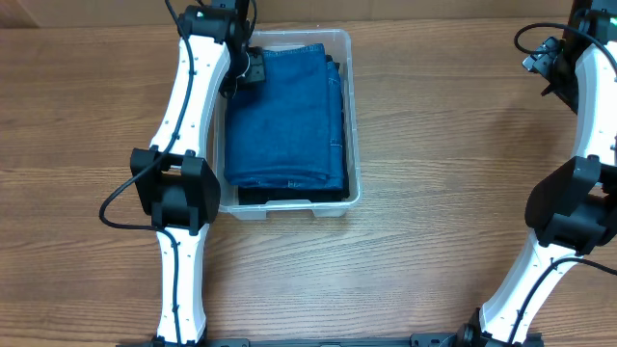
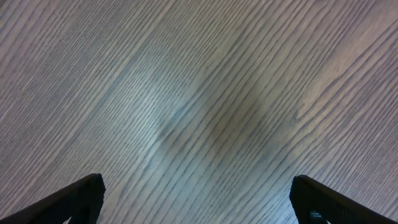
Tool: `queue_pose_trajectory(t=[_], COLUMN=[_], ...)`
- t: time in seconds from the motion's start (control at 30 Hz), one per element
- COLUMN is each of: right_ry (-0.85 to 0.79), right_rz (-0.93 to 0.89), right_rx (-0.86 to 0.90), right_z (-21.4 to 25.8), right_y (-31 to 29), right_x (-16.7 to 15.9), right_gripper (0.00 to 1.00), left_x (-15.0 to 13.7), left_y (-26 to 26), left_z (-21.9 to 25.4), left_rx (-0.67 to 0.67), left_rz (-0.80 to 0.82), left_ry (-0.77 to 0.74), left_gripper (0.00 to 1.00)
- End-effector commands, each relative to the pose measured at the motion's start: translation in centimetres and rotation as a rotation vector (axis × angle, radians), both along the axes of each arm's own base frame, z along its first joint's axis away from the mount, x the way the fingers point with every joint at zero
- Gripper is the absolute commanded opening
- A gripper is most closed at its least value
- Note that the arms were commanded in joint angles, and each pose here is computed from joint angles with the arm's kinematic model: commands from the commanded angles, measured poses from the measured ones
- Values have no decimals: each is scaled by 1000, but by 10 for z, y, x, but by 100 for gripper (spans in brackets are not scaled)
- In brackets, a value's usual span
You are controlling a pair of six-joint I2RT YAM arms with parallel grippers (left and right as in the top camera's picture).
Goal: Pack container
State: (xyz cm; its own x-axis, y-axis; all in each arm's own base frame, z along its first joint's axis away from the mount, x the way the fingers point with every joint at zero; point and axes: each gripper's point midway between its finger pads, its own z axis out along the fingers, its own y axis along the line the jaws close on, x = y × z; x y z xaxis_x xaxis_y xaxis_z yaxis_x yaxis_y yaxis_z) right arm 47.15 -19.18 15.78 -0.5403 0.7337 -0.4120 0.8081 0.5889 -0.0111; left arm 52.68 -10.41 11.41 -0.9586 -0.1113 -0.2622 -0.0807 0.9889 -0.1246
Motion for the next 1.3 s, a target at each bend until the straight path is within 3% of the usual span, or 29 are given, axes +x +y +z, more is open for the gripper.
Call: queue_pose_trajectory(t=[0.0, 0.13, 0.27, 0.4, 0.6, 0.67, 0.7, 0.73, 0.77, 0.83, 1.1, 1.27], right_ry=[-7, -7, -7, -7, -7, -7, -7, -7, -7, -7, -7, -7], right_rz=[-13, -13, -13, -13, -13, -13, -13, -13, -13, -13, -13, -13], right_rx=[-14, -14, -14, -14, -14, -14, -14, -14, -14, -14, -14, -14], right_z=[3, 3, 3, 3, 3, 3, 3, 3, 3, 3, 3, 3], right_y=[-4, -4, -4, -4, -4, -4, -4, -4, -4, -4, -4, -4], right_x=[0, 0, 0, 0, 0, 0, 0, 0, 0, 0, 0, 0], right_gripper=[100, 100, 100, 100, 100, 100, 100, 100, 100, 100, 100, 100], left_x=[16, 15, 8, 14, 13, 16, 18, 22, 23, 20, -54, -119], left_y=[-15, -37, -62, -83, -83, -83, -82, -80, -76, -68, -25, 3], left_z=[56, 93, 68, 8, -36, -26, -16, 6, 37, 81, 219, 255], left_rx=[-53, -84, -75, -58, -38, -34, -34, -39, -50, -65, -71, 8], left_rz=[-17, -57, -103, -135, -135, -160, -166, -174, -167, -155, -140, -134], left_ry=[-155, -249, -197, -118, -41, -69, -93, -138, -193, -268, -413, -396], left_gripper=[4, 8, 8, 6, 12, 23, 27, 41, 64, 97, 100, 100])
